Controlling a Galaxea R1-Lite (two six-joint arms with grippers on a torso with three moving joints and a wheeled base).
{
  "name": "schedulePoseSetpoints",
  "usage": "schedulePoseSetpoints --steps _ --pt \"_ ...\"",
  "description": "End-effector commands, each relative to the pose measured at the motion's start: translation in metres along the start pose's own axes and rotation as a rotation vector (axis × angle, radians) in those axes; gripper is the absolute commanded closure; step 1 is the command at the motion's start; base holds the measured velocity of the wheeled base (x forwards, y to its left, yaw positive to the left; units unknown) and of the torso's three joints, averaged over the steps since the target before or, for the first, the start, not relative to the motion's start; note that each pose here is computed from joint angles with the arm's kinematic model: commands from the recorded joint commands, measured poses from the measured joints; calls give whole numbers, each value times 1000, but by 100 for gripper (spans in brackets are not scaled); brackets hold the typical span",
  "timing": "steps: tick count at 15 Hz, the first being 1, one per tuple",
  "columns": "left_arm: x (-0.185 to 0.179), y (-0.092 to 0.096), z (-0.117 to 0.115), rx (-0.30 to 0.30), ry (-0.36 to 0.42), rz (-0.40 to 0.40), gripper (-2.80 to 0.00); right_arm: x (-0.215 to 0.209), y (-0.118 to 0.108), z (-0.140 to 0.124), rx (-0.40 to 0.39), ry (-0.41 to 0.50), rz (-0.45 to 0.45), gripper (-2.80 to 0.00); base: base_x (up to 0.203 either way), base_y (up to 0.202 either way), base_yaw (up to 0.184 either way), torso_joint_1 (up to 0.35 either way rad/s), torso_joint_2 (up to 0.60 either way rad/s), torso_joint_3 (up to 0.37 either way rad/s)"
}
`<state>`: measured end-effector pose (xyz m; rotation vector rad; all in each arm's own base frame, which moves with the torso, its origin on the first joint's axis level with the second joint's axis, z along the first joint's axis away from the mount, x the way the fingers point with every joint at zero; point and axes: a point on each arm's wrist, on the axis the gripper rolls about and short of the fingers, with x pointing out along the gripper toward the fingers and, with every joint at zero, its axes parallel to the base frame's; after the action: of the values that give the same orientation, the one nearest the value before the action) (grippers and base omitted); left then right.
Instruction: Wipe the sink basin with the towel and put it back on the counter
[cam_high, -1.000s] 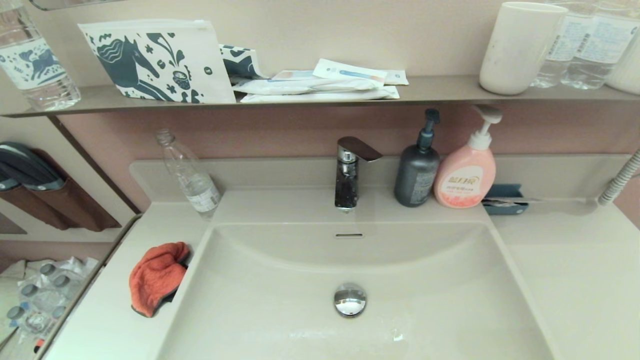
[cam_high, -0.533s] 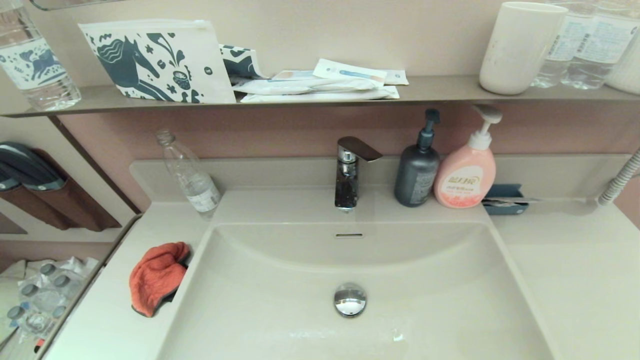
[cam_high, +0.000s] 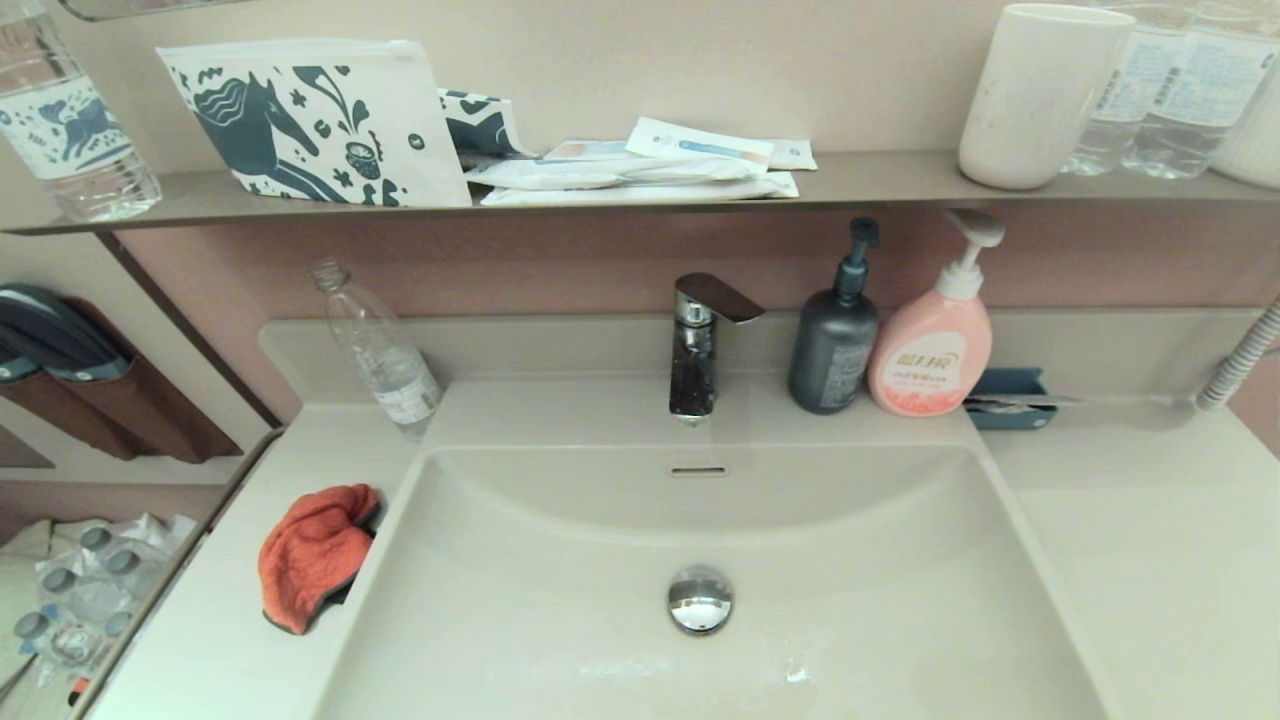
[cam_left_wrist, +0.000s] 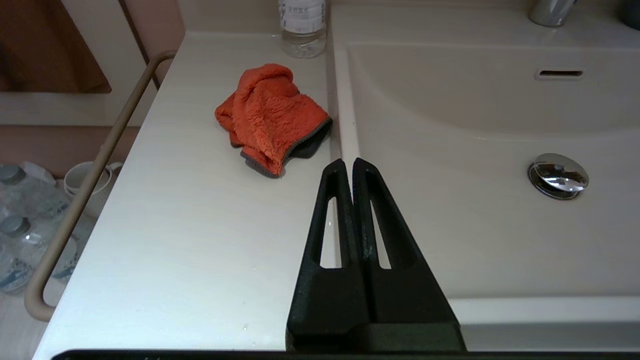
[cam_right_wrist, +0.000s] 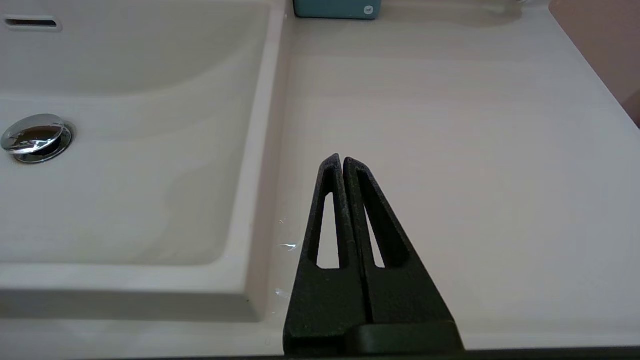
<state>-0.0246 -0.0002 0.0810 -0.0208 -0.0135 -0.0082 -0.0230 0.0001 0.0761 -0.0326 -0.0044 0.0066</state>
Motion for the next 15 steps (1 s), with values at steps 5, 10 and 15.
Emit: schedulePoseSetpoints --steps 5,10,15 --pt "1 0 -1 35 -15 -21 0 0 0 0 0 1 1 0 0 0 0 0 0 0" --pt "2 0 -6 68 16 -23 0 0 0 0 -1 1 1 0 0 0 0 0 0 0" --pt "2 -1 -6 71 16 -31 0 0 0 0 0 1 1 0 0 0 0 0 0 0"
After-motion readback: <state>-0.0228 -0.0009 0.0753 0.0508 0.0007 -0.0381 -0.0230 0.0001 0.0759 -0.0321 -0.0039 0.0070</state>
